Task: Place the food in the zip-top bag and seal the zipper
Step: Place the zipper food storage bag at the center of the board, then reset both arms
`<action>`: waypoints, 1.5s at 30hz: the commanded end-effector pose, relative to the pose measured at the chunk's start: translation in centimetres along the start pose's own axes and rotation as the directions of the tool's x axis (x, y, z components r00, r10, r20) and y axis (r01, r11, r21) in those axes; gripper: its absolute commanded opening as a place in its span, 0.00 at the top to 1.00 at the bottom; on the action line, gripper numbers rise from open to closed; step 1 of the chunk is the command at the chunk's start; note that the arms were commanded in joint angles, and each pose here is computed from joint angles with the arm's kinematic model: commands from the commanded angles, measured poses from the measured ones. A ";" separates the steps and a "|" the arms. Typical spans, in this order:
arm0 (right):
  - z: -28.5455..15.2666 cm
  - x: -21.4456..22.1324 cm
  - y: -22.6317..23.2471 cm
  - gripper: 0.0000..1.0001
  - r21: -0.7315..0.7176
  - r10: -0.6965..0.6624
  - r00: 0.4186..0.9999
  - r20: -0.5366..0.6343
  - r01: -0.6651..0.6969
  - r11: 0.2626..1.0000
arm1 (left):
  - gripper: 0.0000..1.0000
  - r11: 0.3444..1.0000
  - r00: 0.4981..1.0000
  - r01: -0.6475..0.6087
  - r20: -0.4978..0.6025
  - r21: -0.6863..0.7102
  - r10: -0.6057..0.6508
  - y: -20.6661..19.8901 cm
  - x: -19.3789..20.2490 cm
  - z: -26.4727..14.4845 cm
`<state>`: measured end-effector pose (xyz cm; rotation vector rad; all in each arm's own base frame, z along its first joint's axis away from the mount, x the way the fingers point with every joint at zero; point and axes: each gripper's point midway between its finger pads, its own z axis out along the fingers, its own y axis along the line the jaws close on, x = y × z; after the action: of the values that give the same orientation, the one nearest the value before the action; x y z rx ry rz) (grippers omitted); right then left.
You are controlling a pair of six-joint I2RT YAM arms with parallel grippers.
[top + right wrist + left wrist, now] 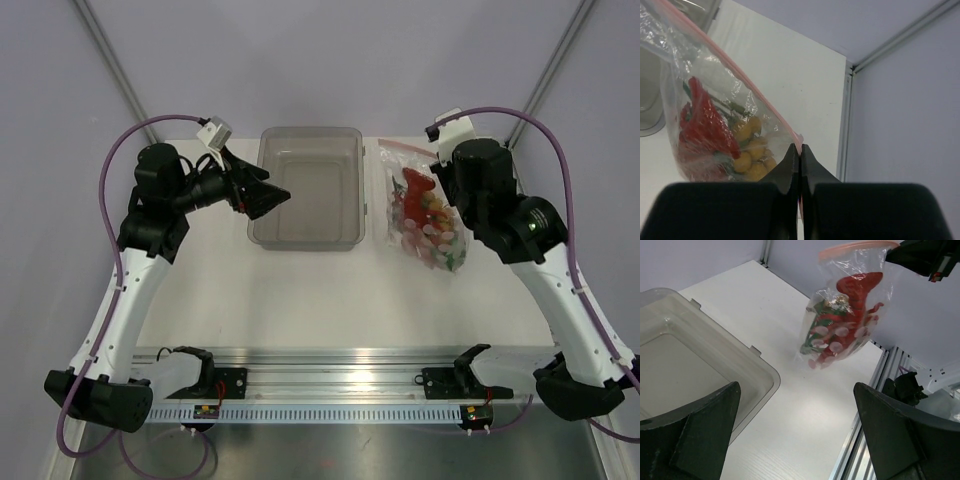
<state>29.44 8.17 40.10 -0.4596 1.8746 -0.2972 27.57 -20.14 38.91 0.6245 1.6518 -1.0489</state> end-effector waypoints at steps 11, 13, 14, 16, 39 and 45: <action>4.5 0.4 -0.7 1.00 0.044 0.036 0.999 -0.021 -0.035 0.998 | 0.01 0.993 0.997 0.074 0.040 -0.097 -0.070 0.0 -1.4 -0.9; 4.6 1.5 0.8 1.00 -0.016 0.047 0.998 -0.041 -0.047 0.999 | 0.01 0.991 0.996 0.088 0.030 -0.097 -0.086 0.1 -1.1 -0.9; 4.9 3.0 3.0 0.94 -0.106 0.064 0.995 -0.077 -0.072 0.992 | 0.01 0.990 0.995 0.095 0.027 -0.103 -0.093 0.2 -0.9 -0.9; 4.6 4.4 5.1 0.55 -0.192 0.091 0.989 -0.114 -0.112 0.975 | 0.01 0.987 0.993 0.115 0.020 -0.112 -0.113 0.4 -0.4 -0.9; 1.3 10.2 2.3 0.00 0.182 0.500 0.830 -0.246 -0.467 0.865 | 0.01 0.938 0.984 0.165 0.122 -0.305 -0.133 1.1 -0.2 -4.1; 1.0 12.0 2.5 0.01 0.213 0.542 0.807 -0.235 -0.501 0.839 | 0.01 0.929 0.986 0.161 0.086 -0.332 -0.140 1.7 1.2 -4.2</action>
<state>26.70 6.23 26.97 0.0912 2.2533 -0.1308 26.39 -16.02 37.67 0.2348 1.7996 -0.8838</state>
